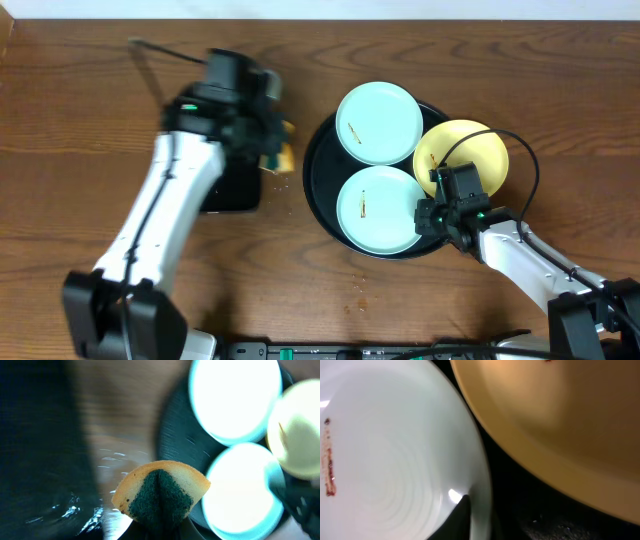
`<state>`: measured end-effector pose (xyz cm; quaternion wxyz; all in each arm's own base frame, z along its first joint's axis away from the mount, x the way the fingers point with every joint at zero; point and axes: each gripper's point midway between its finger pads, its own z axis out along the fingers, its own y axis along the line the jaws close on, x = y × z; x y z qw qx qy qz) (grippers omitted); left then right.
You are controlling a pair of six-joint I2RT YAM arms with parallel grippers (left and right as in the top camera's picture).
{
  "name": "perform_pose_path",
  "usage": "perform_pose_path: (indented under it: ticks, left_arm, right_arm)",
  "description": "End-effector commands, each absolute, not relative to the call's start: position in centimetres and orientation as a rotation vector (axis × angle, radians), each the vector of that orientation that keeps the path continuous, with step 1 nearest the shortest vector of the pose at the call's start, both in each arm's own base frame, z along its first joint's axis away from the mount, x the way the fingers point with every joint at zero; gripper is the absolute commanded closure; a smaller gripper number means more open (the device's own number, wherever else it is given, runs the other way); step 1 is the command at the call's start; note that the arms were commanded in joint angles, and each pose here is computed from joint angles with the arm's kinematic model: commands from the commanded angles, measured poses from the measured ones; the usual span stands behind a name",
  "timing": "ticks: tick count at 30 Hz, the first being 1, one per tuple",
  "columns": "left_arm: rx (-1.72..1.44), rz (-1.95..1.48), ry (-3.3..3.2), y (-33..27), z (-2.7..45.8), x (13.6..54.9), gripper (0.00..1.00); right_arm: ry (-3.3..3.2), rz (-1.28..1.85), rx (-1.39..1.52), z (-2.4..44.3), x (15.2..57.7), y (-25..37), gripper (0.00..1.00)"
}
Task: Clean dirty plates on tray and stack at the side
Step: 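Scrub the lower blue plate with the sponge in the left gripper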
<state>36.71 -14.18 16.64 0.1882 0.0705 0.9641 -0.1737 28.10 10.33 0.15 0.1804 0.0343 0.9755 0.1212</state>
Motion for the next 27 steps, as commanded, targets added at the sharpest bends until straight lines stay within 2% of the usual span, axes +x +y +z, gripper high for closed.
perform_pose_path:
  ticks: [1, 3, 12, 19, 27]
  left_arm:
    - [0.31, -0.529, 2.761, -17.5, 15.0, 35.7, 0.92]
    - [0.362, -0.532, 2.8, -18.9, 13.5, 35.1, 0.93]
    - [0.596, -0.54, 2.892, -25.1, 7.5, 32.7, 0.93]
    - [0.685, -0.463, 2.889, -27.4, 5.2, 31.9, 0.93]
    - [0.695, -0.464, 2.846, -28.1, 4.9, 32.5, 0.93]
  right_arm:
    - [2.799, 0.339, 0.097, -0.8, 27.1, 10.3, 0.94]
    - [2.802, 0.338, 0.097, -0.8, 27.0, 10.3, 0.99]
    - [2.798, 0.34, 0.096, -0.8, 27.1, 10.3, 0.99]
    - [2.798, 0.332, 0.098, -0.8, 27.2, 10.2, 0.99]
    - [2.797, 0.329, 0.099, -0.8, 27.2, 10.2, 0.99]
